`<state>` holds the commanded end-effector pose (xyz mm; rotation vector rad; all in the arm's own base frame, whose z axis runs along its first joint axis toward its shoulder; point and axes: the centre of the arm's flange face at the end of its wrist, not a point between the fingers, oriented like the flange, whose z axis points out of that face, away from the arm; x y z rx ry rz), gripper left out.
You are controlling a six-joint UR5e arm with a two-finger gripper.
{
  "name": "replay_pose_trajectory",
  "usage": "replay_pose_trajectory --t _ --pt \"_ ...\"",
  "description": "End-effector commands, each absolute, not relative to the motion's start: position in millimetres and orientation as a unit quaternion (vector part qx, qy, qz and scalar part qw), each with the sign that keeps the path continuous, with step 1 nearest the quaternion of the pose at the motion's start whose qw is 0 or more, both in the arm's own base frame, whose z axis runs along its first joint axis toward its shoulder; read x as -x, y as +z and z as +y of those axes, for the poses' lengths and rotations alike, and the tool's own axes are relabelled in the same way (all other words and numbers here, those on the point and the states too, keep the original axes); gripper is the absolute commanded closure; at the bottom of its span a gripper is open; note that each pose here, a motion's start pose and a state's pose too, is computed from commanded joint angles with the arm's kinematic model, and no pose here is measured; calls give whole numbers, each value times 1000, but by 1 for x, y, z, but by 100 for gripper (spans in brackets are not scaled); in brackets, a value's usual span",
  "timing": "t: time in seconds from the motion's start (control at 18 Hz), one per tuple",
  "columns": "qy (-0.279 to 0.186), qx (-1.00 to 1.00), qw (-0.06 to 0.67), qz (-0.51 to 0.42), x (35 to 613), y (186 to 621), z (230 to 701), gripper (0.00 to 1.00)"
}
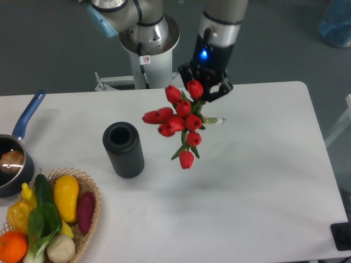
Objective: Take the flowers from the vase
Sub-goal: 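Carry the tulip bunch away from the vase, holding it raised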
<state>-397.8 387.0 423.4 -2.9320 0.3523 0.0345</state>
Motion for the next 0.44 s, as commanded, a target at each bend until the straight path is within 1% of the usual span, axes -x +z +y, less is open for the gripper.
replay_pose_trajectory --t 0.11,0.17,0.28,0.44 --pt "21 989 57 133 405 421 409 96" --pt "21 989 52 135 409 420 418 96" --pt "12 990 47 129 415 419 423 96" --pt "13 991 45 126 415 425 424 96"
